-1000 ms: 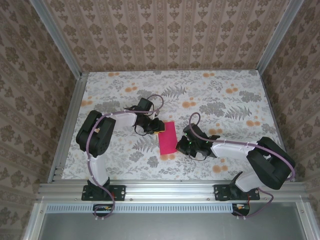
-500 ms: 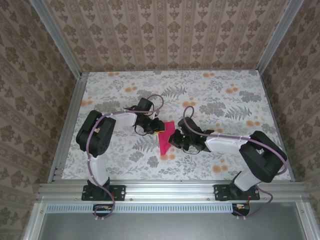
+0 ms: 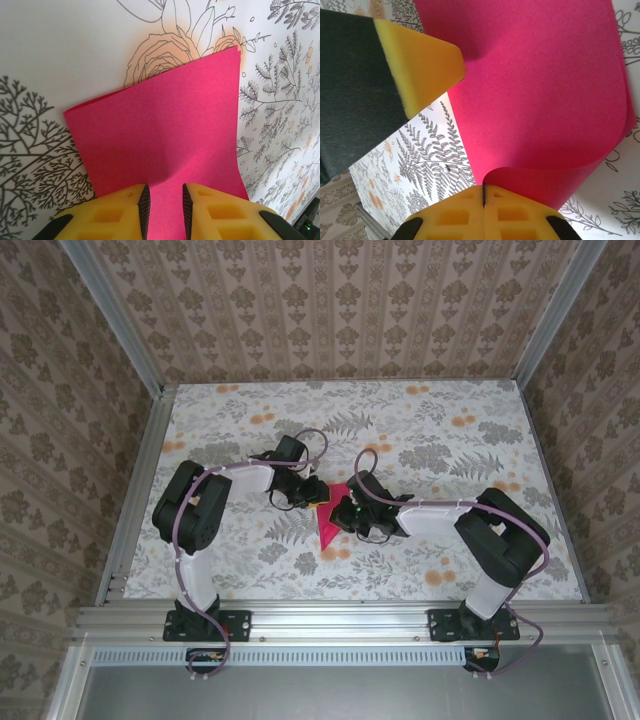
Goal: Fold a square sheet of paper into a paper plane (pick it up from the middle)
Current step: Third fold the triangle at the center of the table.
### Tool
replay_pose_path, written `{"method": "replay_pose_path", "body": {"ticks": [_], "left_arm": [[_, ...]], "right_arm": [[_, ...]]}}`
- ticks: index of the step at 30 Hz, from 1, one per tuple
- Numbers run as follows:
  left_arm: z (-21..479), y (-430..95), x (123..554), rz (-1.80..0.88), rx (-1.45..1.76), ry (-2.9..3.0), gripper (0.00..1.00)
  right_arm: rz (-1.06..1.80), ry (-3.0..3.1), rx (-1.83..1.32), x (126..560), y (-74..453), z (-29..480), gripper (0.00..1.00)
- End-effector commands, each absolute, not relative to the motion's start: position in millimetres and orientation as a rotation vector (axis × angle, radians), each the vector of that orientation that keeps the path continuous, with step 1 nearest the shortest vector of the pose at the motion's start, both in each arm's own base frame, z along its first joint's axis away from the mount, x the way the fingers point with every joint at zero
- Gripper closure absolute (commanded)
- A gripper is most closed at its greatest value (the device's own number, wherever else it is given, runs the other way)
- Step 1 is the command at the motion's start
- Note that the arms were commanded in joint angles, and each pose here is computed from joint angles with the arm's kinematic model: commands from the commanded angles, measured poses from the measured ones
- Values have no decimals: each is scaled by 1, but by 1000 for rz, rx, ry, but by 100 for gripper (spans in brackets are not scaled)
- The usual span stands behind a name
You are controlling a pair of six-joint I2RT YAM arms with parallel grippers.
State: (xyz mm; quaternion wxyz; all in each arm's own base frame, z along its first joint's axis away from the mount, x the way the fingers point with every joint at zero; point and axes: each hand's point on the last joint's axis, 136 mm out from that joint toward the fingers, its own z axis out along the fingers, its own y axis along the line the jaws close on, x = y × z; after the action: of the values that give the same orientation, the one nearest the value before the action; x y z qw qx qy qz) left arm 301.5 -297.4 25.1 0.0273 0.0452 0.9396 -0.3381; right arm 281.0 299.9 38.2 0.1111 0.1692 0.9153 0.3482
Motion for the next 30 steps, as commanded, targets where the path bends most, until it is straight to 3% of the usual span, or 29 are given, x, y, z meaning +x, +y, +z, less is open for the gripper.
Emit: {"method": "replay_pose_path", "body": {"ticks": [1,30], "left_arm": [[12,-292,298,-981,153,2945,72],[10,-290,296,-975,153,2955,72]], "right_arm": [[1035,2659,470,292,305,42,93],[1040,2720,406,292,313,25,91]]}}
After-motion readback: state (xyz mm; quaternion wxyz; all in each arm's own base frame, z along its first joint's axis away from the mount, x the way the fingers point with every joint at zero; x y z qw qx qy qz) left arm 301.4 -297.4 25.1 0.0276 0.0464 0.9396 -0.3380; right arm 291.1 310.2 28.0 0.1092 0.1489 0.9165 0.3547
